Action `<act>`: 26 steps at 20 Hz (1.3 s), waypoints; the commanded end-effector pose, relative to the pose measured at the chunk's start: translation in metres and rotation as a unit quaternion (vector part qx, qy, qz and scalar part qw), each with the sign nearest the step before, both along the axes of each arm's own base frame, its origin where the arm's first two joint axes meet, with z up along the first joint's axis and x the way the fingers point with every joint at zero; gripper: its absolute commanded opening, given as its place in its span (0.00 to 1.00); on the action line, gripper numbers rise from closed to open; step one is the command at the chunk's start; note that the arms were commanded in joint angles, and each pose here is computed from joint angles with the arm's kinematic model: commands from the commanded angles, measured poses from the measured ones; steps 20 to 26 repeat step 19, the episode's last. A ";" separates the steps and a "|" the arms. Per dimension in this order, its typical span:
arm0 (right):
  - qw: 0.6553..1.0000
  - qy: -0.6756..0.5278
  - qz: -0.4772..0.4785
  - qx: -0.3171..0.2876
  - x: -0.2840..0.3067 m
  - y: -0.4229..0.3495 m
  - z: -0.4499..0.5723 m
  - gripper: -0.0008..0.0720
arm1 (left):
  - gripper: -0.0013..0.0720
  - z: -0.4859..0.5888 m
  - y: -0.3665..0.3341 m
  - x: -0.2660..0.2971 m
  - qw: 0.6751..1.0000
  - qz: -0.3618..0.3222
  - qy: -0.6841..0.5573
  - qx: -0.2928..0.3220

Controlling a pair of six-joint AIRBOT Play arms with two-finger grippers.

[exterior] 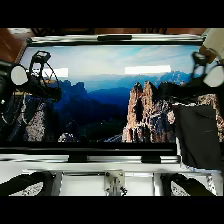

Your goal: Fold the shirts.

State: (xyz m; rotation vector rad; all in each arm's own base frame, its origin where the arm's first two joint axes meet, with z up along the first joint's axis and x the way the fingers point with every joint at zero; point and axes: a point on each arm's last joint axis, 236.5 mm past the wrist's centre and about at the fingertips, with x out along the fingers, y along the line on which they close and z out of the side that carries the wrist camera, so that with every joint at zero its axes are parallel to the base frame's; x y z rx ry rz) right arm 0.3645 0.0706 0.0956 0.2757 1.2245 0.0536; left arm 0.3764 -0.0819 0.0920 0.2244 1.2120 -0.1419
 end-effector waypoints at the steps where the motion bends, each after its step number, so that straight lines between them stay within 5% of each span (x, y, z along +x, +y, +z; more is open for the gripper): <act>1: 0.995 0.054 0.057 0.063 -0.005 0.075 -0.028 0.81 | 0.93 -0.024 -0.021 -0.013 0.998 0.031 0.039 -0.035; 26: 0.994 0.052 0.060 0.069 -0.004 0.080 -0.028 0.81 | 0.93 -0.027 -0.021 -0.023 0.997 0.033 0.059 -0.035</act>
